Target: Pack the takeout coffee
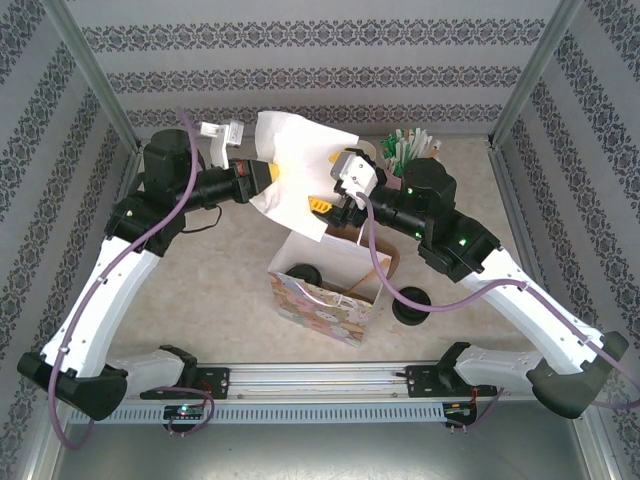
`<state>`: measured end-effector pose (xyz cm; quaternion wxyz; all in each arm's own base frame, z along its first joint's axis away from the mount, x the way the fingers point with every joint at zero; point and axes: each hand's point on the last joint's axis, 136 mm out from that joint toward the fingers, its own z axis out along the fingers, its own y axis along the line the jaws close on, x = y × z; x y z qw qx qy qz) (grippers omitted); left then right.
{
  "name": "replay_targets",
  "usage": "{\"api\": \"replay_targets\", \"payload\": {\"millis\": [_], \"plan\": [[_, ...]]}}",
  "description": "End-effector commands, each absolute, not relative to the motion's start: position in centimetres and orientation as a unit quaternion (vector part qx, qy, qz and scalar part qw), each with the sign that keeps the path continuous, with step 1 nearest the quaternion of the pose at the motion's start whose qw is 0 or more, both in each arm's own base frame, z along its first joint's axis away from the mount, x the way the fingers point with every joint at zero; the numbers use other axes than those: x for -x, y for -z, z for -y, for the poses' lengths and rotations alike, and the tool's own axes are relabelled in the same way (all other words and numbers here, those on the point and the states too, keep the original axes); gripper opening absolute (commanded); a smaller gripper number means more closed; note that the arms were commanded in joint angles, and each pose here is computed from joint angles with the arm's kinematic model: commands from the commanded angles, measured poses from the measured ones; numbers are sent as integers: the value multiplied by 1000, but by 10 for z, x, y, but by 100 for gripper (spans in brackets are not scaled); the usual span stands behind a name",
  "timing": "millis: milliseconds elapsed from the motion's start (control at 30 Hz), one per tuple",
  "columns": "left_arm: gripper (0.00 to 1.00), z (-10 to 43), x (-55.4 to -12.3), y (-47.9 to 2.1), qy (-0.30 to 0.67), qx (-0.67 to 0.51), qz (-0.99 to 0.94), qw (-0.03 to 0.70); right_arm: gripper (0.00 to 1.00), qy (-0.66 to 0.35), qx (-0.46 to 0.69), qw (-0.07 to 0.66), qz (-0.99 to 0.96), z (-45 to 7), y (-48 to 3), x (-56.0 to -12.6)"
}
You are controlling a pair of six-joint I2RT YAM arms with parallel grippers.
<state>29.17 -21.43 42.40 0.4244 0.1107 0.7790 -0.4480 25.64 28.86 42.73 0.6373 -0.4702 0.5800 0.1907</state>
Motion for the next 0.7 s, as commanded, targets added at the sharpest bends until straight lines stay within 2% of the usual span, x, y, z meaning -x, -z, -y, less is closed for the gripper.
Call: {"api": "replay_targets", "payload": {"millis": [0,233,667], "plan": [[0,233,-267,-446,503,-150,-738,424,80,-187,484,650,-555,-290,-434,-246],[0,257,-241,-452,547,-184,-712,400,90,-190,489,658,-540,-288,-432,-240],[0,285,-235,-441,557,-199,-714,375,89,-221,515,661,-499,-296,-433,-215]]}}
